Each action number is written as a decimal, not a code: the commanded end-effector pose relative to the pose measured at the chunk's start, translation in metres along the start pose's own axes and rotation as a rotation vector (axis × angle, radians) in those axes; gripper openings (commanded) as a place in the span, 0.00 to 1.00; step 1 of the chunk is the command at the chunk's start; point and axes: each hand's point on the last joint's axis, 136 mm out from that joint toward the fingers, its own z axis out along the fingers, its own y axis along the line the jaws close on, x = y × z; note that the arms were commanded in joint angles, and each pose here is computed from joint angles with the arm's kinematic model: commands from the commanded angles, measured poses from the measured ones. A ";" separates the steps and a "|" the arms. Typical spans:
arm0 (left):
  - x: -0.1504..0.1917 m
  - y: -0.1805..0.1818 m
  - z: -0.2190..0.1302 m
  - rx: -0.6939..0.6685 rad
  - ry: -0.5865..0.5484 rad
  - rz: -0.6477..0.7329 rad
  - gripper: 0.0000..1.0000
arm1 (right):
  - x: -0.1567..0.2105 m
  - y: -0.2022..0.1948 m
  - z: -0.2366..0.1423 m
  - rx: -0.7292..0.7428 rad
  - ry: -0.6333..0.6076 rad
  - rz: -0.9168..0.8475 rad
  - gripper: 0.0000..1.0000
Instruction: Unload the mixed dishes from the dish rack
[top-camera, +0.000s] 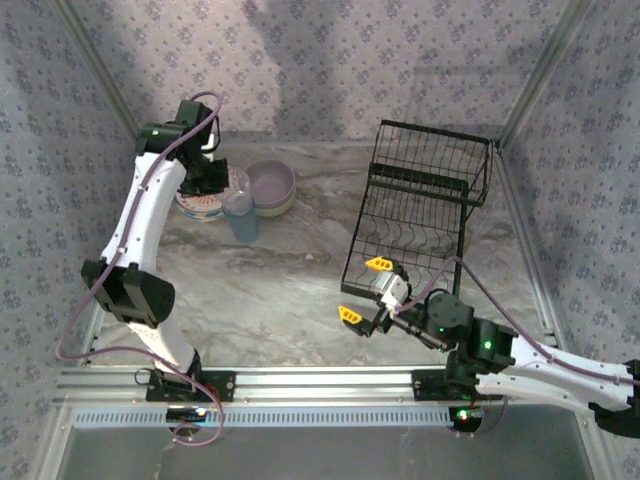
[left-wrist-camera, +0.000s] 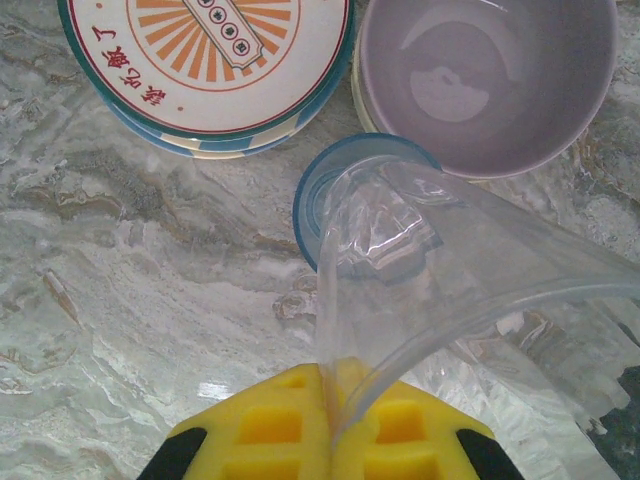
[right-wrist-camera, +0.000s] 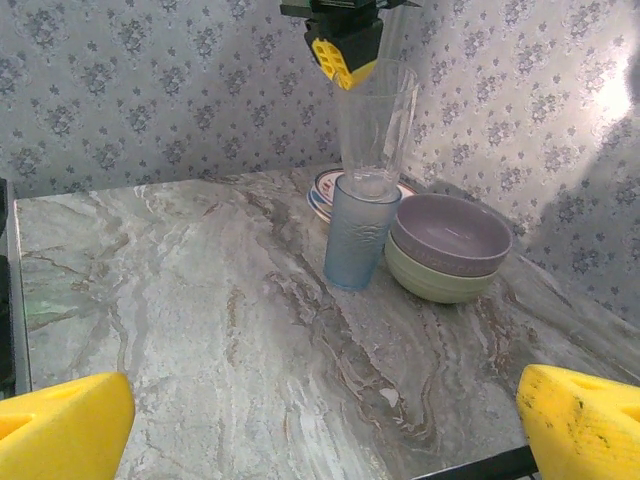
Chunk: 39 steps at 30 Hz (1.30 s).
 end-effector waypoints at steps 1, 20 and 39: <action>-0.008 0.001 -0.004 0.004 -0.021 0.006 0.00 | -0.003 -0.007 -0.002 0.045 -0.020 0.002 1.00; -0.007 0.000 0.027 0.012 0.060 0.001 0.01 | -0.001 -0.014 -0.002 0.085 -0.010 0.020 1.00; -0.005 0.000 0.054 0.028 0.136 -0.008 0.06 | 0.000 -0.007 -0.001 0.054 -0.023 0.036 1.00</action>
